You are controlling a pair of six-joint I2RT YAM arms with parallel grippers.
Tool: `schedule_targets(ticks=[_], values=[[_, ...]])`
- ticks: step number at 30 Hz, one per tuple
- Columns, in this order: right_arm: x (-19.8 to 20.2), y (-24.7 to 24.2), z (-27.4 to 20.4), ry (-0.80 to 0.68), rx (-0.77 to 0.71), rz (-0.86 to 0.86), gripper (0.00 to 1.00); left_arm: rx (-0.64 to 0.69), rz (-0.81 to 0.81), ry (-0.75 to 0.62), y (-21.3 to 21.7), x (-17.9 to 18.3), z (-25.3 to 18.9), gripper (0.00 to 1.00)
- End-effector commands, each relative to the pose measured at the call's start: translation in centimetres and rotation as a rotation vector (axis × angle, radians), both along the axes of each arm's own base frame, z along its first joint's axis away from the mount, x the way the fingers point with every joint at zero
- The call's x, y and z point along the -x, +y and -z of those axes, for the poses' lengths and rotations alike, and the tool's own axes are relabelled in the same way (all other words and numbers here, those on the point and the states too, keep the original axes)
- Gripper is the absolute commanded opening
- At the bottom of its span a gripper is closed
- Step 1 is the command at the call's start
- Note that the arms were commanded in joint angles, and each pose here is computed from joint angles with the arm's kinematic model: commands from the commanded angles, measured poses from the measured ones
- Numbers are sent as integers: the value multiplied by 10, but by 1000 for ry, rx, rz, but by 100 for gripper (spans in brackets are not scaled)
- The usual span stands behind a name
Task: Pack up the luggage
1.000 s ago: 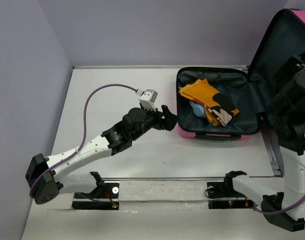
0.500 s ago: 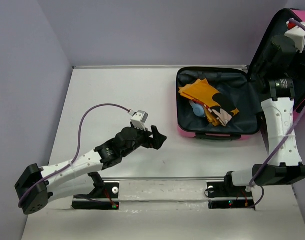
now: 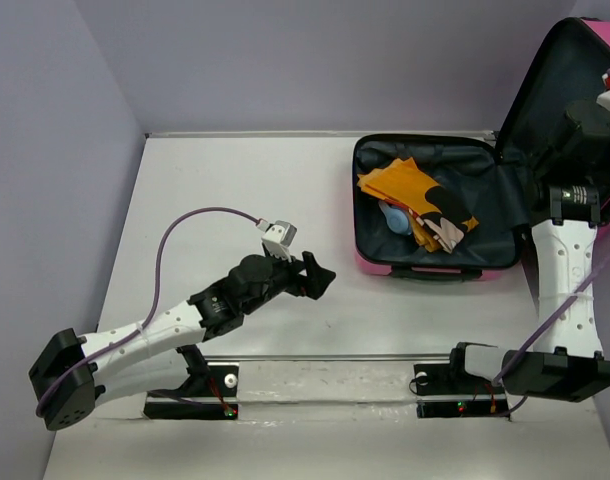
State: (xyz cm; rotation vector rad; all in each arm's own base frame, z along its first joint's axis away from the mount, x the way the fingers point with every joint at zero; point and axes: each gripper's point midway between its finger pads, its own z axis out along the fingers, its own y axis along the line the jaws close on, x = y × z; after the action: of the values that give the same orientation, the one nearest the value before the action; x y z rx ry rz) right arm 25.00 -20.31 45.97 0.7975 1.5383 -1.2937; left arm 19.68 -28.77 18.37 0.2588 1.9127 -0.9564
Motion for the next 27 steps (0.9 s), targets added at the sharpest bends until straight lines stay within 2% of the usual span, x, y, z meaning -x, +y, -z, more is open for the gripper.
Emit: schedule_targets(ticks=[1, 6, 8, 10, 11, 14, 17, 20, 21, 24, 25, 27], values=[[6, -9, -12, -110, 16, 8, 79, 41, 5, -58, -8, -5, -16, 99], [-24, -23, -1, -101, 0, 19, 69, 35, 0, -60, -9, -7, -15, 99], [-31, -27, -2, -108, -1, 29, 57, 31, -8, -56, -7, -8, -12, 99], [-36, -27, -7, -129, 2, 11, 38, 25, -12, -49, -6, -8, -8, 99], [-36, -27, -9, -126, 5, 11, 24, 21, -16, -47, -5, -8, -6, 99], [-40, -16, -10, -129, 5, -33, 7, 17, -32, -47, -2, -9, -4, 99], [-40, 8, -11, -147, 1, -101, 7, 16, -39, -48, 0, -10, -4, 99], [-48, 64, 3, -138, -19, -236, 7, 16, -58, -56, 4, -12, -10, 99], [-51, 100, 16, -121, -32, -322, 7, 17, -66, -64, 5, -13, -14, 99], [-46, 152, 41, -74, -37, -398, 7, -3, -130, -80, 18, -19, -21, 99], [-48, 194, 60, -27, -27, -508, 7, -14, -179, -92, 28, -23, -27, 99], [-41, 231, 79, 14, -1, -551, 7, -13, -232, -105, 39, -27, -34, 99]])
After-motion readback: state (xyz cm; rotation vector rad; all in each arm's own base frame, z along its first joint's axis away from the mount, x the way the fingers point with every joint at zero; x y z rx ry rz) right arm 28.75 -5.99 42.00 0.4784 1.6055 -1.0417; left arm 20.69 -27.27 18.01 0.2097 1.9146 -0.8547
